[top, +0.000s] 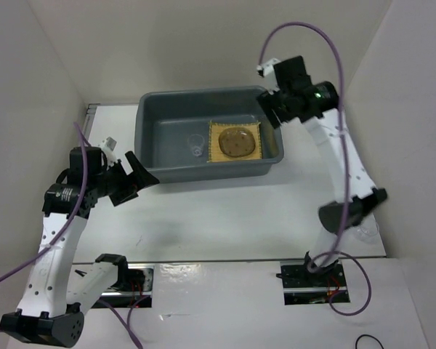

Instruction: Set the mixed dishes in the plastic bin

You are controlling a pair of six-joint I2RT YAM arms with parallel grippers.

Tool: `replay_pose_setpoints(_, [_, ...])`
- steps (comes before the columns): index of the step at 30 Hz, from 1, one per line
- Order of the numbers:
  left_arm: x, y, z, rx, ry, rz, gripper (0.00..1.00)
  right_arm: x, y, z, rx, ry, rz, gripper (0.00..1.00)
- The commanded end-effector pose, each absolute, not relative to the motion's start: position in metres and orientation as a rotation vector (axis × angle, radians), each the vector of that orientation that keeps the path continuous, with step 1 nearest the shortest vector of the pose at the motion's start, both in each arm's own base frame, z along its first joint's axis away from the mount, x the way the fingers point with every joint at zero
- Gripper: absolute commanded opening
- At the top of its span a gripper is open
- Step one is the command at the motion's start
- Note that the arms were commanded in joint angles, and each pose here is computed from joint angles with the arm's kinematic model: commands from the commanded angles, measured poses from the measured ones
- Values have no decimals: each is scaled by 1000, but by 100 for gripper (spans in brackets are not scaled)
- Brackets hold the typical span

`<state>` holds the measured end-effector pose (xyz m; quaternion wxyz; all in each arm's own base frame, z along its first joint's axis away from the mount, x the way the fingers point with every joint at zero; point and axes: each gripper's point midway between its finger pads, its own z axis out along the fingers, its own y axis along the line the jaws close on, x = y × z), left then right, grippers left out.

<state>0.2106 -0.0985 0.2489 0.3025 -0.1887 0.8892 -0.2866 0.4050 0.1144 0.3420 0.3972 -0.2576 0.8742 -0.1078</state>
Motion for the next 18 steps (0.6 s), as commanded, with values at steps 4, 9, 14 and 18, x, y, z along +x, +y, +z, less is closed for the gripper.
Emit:
replay_pose_setpoints(4, [207,-84,237,-519,2369,-647,99,284,38,289,-577,2318,-414,79])
replay_pose_setpoints(9, [217,-85,224,-492,2436,-633,99,242,-33,244,-396,2342,-719,79])
replay_pose_setpoints(14, [226,-92,217,-482,2490,-676,99,204,-73,190,-347,2444,-867,78])
replay_pose_setpoints(18, [226,-93,211,-467,2524,-675,99,186,-90,164,-314,2456,-969,78])
